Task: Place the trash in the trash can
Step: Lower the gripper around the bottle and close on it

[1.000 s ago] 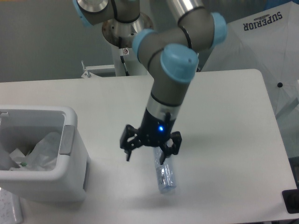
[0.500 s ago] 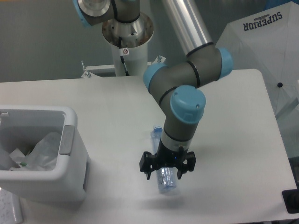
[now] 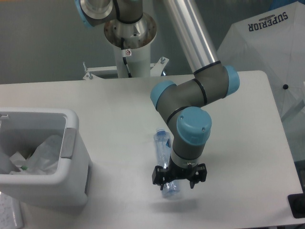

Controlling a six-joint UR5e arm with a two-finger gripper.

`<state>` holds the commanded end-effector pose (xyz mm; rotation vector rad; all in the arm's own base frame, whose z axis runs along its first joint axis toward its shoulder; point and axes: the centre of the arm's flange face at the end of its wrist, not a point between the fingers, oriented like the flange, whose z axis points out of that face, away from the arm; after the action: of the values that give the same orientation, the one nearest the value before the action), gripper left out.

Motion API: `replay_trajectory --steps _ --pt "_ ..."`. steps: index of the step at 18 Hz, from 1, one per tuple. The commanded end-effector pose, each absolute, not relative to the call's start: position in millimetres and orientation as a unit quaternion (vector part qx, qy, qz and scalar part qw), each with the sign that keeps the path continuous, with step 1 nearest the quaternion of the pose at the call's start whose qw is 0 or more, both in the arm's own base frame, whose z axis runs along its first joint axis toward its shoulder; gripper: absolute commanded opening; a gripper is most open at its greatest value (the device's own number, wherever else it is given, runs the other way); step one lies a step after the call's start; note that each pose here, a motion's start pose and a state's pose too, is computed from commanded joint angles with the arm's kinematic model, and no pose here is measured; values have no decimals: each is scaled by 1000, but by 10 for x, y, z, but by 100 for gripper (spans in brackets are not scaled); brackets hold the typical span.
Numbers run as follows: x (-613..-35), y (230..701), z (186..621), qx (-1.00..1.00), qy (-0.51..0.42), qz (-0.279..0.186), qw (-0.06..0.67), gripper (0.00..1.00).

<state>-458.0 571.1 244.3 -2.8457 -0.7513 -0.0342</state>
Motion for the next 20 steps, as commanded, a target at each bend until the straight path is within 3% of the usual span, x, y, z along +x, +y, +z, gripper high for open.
replay_trajectory --steps 16,20 --pt "-4320 5863 2000 -969 -240 -15 58 99" --pt "-4284 5892 1915 -971 -236 8 35 99"
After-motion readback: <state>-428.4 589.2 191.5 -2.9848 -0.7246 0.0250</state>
